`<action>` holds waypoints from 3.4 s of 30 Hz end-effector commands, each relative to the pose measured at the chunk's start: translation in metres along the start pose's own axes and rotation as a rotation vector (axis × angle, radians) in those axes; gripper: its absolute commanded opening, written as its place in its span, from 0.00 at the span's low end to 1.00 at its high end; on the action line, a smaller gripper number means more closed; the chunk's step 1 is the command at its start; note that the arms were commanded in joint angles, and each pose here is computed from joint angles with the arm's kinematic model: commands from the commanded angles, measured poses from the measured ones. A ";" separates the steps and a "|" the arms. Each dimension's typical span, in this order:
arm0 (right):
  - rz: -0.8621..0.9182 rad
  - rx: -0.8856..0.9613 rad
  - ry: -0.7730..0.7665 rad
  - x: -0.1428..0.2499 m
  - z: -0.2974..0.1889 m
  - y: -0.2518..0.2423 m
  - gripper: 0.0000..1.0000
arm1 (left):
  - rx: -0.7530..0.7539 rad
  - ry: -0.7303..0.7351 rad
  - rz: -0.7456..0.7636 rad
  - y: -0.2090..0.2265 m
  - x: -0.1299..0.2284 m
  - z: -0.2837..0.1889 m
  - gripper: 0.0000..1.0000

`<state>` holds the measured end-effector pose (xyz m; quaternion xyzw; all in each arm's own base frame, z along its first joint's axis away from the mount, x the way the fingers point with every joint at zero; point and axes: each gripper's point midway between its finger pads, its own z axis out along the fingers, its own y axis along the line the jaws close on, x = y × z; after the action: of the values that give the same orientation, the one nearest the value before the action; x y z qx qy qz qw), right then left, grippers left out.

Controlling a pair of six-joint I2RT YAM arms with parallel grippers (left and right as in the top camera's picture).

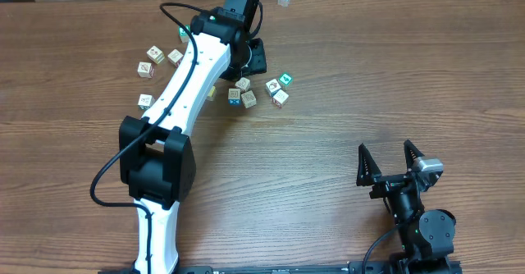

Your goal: Form a tower

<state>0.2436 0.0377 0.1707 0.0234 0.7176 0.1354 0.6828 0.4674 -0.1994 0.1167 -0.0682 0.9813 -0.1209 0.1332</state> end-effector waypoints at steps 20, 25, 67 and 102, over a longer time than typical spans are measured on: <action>0.005 0.001 -0.007 0.001 0.000 -0.001 1.00 | -0.012 0.106 0.048 -0.032 0.040 0.062 0.54; 0.005 0.001 -0.007 0.001 0.000 -0.001 1.00 | -0.075 0.108 -0.012 -0.031 0.051 0.062 0.54; 0.005 0.001 -0.007 0.001 0.000 -0.001 1.00 | -0.210 -0.016 -0.075 -0.026 0.069 0.103 0.50; 0.005 0.001 -0.007 0.001 0.000 -0.001 1.00 | -0.263 -0.058 -0.024 -0.017 0.061 0.101 0.39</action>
<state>0.2436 0.0377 0.1706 0.0236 0.7177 0.1355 0.6826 0.4378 -0.2552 0.0213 -0.1024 0.9833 -0.0091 0.1499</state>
